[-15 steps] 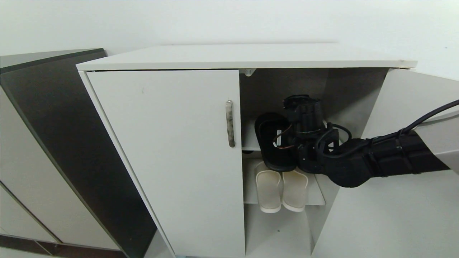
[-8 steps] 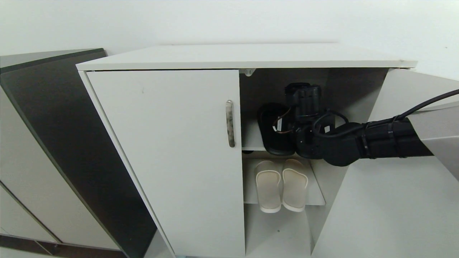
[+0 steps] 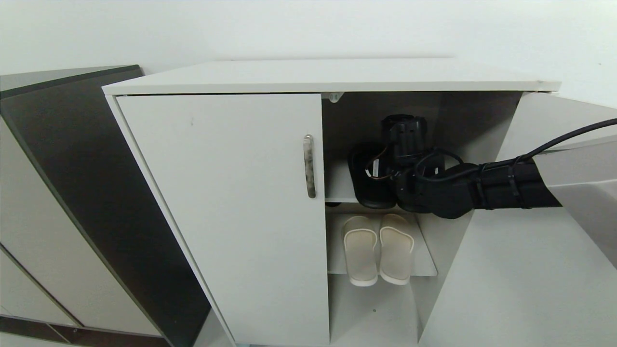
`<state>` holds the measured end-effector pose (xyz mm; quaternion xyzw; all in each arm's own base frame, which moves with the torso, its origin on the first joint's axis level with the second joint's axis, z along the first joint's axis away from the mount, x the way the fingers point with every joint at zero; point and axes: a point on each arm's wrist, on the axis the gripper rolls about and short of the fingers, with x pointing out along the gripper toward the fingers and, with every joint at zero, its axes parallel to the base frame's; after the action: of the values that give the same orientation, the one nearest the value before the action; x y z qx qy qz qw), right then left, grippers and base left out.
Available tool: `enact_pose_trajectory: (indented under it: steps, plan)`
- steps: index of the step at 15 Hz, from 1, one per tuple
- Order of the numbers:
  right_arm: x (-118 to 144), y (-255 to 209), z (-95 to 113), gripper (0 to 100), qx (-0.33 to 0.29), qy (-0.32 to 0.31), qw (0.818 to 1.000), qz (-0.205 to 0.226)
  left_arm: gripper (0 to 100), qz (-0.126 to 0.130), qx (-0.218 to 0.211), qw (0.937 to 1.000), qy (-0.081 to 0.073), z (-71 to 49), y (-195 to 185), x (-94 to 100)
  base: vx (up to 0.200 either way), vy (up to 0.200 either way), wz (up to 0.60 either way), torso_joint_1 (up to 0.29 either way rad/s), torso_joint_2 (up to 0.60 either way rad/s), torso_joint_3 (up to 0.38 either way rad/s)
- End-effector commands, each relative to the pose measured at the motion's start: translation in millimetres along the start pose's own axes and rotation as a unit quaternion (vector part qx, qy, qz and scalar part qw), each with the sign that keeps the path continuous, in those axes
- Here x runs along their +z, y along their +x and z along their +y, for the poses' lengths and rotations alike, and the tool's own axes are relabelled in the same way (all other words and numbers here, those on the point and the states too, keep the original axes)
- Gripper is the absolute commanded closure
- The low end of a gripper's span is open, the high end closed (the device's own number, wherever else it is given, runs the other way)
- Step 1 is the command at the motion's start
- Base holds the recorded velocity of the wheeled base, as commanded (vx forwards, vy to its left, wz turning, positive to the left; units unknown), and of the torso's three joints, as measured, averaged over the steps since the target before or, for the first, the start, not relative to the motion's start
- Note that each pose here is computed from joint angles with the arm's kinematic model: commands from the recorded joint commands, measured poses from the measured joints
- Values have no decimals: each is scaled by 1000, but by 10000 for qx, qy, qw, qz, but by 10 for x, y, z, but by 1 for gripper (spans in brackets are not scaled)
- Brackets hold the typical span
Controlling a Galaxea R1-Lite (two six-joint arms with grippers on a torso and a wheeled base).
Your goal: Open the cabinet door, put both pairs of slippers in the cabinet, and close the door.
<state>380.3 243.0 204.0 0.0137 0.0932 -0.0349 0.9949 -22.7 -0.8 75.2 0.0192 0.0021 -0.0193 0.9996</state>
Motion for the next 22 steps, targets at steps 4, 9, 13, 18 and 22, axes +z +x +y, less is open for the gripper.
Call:
enact_pose_trajectory:
  steps: [4, 9, 13, 18, 22]
  plan:
    - [-63, 25, 14, 0, -8, -53, 10000, 69, 100, -1, 1, 10000, -1, 0, 0, 0, 0, 0, 0, 0, 0, 0]
    - [-80, -233, -67, 0, 29, -178, 9996, 198, 100, -1, 1, 10000, -8, 0, 0, 0, 0, 0, 0, 0, 0, 0]
    - [34, -589, -210, 0, 24, -84, 10000, 23, 100, -1, 1, 10000, -8, 0, 0, 0, 0, 0, 0, 0, 0, 0]
    - [-60, -851, -257, 0, 220, -124, 9997, 20, 100, -1, 1, 10000, -8, 0, 0, 0, 0, 0, 0, 0, 0, 0]
    - [-135, -1335, -311, 0, 653, -247, 9975, 81, 100, -1, 1, 10000, -8, 0, 0, 0, 0, 0, 0, 0, 0, 0]
